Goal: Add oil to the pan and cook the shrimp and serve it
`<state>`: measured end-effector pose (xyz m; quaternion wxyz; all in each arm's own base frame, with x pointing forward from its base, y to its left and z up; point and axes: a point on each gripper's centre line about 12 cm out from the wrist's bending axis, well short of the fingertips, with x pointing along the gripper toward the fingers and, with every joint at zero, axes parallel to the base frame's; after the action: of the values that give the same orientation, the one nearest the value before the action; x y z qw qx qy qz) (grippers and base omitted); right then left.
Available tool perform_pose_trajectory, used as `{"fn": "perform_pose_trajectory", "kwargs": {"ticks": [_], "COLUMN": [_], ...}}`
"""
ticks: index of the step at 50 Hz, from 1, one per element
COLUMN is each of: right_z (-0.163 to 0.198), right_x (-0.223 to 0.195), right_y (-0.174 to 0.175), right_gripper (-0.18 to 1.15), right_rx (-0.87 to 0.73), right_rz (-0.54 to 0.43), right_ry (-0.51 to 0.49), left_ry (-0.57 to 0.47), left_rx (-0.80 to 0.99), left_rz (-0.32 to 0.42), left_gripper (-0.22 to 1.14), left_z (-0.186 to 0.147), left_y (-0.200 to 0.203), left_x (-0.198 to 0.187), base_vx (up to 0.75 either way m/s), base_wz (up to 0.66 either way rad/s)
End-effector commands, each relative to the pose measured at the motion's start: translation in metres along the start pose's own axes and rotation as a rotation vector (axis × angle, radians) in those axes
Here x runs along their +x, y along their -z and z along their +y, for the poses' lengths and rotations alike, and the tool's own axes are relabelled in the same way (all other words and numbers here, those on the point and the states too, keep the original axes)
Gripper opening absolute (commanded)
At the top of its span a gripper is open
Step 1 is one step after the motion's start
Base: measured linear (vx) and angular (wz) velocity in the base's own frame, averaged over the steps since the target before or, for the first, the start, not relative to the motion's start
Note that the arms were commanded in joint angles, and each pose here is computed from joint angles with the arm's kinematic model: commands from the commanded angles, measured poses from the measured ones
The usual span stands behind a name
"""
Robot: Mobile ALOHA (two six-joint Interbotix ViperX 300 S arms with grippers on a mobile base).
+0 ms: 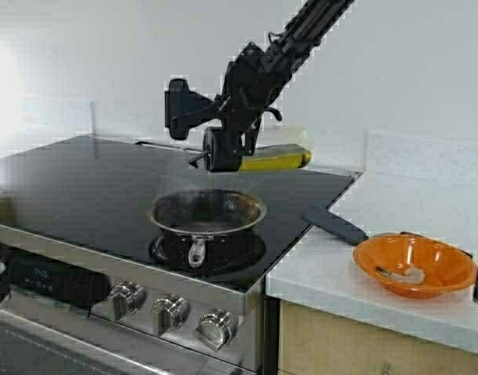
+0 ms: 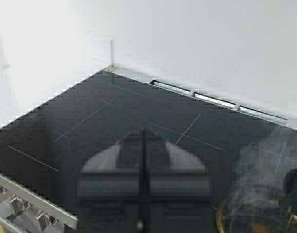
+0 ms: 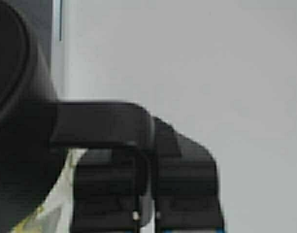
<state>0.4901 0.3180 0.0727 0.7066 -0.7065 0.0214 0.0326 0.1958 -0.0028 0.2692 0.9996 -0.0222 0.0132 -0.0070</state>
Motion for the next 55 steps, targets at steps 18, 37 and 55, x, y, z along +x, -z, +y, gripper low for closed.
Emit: {"fn": "perform_pose_trajectory", "kwargs": {"ticks": [18, 37, 55], "right_z": [-0.063, -0.070, -0.128], "right_x": [0.004, -0.025, -0.053], "right_y": [0.036, 0.077, 0.135], "right_gripper": [0.08, 0.08, 0.08], "right_rx": [0.828, 1.380, 1.636], "right_rz": [0.293, 0.258, 0.162], "right_ry": [-0.065, -0.232, -0.266], "left_ry": [-0.001, -0.001, -0.001], "left_rx": [-0.002, -0.002, -0.003], "left_rz": [-0.006, -0.003, -0.002], "left_gripper": [0.03, 0.03, 0.03], "left_z": [0.000, 0.000, 0.000], "left_y": [-0.002, -0.001, -0.001], "left_x": [0.001, 0.001, 0.001], "base_vx": [0.00, 0.00, 0.00], "base_wz": [0.00, 0.00, 0.00]}}
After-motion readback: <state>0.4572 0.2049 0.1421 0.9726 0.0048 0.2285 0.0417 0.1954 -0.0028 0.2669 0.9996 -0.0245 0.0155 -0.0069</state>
